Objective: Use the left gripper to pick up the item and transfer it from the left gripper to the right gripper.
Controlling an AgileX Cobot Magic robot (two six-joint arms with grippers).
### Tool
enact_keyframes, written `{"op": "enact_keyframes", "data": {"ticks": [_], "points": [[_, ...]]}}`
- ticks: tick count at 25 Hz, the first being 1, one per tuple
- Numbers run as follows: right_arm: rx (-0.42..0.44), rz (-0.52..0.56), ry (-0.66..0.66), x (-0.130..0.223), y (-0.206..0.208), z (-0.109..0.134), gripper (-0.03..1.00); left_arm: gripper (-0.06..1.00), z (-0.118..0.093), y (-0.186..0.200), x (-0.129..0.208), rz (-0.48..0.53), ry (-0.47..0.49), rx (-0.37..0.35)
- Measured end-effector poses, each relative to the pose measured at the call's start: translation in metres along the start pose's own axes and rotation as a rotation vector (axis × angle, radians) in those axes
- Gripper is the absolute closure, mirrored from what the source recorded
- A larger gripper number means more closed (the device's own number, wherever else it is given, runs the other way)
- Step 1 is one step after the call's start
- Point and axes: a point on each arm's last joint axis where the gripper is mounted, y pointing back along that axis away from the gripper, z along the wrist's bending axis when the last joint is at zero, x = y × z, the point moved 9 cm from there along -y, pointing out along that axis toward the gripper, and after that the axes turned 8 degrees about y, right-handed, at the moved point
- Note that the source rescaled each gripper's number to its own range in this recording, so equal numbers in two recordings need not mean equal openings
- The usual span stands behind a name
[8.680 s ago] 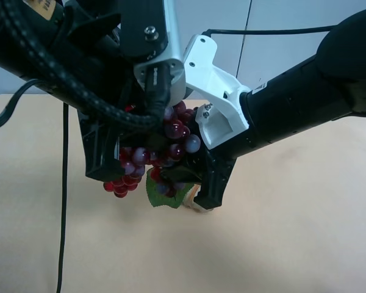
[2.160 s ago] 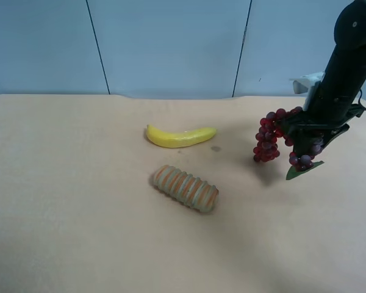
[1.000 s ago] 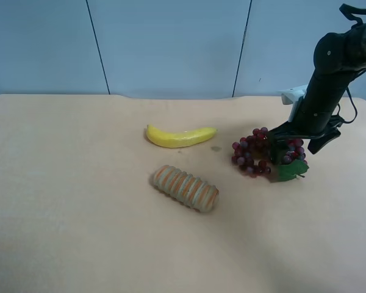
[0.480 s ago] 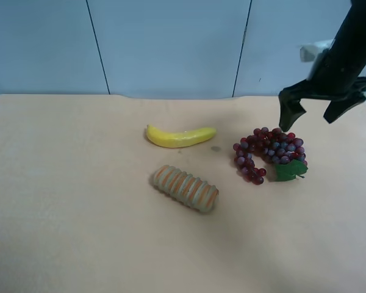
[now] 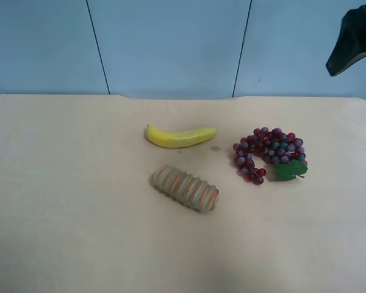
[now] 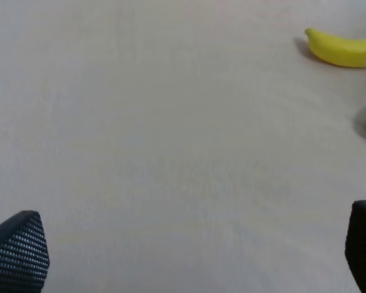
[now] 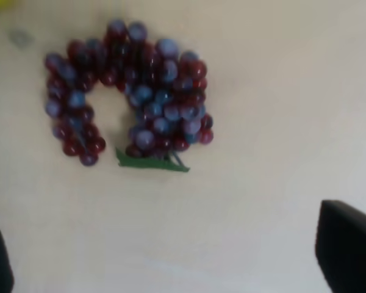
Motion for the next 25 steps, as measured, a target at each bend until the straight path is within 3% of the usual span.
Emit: {"op": "enact_keyframes", "data": {"ticks": [6, 13, 17, 21, 25], "points": [[0.007, -0.052, -0.013, 0.052, 0.029, 0.008, -0.03, -0.06, 0.0, 0.0, 0.0, 0.0, 0.0, 0.0], [0.006, -0.046, -0.02, 0.149, 0.024, 0.023, -0.03, -0.06, 0.0, 0.0, 0.0, 0.0, -0.001, 0.0], [0.014, -0.098, -0.012, 0.192, 0.02, 0.029, -0.03, -0.06, 0.0, 0.0, 0.0, 0.0, -0.001, 0.0], [0.007, -0.203, -0.001, 0.215, 0.022, 0.037, -0.03, -0.06, 0.0, 0.0, 0.0, 0.0, 0.0, 0.0], [0.007, -0.384, -0.001, 0.22, 0.032, 0.042, -0.03, -0.06, 0.0, 0.0, 0.0, 0.0, 0.0, 0.0]]}}
